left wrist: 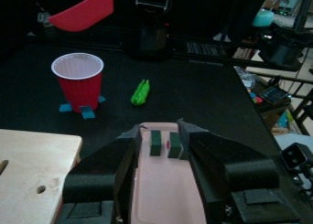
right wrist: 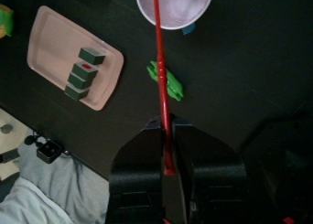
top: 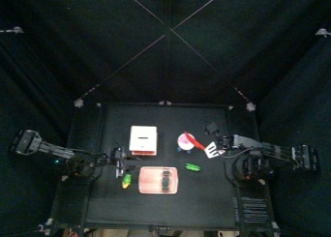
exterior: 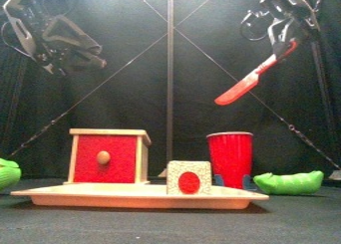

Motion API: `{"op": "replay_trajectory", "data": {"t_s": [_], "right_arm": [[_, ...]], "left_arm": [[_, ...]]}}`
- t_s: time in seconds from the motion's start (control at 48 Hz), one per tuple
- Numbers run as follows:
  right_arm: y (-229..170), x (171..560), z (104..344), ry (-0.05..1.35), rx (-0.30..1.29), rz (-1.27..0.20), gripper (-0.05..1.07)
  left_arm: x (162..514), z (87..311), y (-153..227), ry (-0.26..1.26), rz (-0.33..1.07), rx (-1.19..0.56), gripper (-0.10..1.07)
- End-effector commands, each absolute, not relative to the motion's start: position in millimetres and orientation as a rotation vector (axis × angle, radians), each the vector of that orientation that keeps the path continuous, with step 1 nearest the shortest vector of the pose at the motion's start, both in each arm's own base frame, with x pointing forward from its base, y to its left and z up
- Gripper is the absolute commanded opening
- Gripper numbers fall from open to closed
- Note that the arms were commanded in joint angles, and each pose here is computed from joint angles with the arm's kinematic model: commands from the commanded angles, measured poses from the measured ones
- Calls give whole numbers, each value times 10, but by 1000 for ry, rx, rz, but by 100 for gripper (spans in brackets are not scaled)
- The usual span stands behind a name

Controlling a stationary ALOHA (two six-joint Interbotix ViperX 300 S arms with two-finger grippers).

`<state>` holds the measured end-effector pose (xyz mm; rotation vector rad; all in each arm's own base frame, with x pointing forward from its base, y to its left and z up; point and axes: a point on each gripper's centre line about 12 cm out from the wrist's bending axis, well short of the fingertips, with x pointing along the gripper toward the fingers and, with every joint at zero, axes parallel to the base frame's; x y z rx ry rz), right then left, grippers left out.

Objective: Put knife in cup

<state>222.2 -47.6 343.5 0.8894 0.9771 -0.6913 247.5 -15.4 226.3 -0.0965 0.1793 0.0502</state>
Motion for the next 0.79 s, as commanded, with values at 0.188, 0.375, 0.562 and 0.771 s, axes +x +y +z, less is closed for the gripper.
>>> {"op": "replay_trajectory", "data": {"t_s": [0.188,0.375,0.562,0.771], "right_arm": [[-534,2321,3744,1037,897,-726,34],[-547,2465,3757,1211,818,-657,34],[-709,2443,3756,1262,792,-665,34],[-816,2437,3657,1295,818,-660,34]], "left_arm": [[2494,2306,-161,166,48,-94,77],[2485,2284,-161,175,47,-96,77],[2481,2269,-161,179,47,-95,77],[2480,2273,-160,178,48,-97,77]]}}
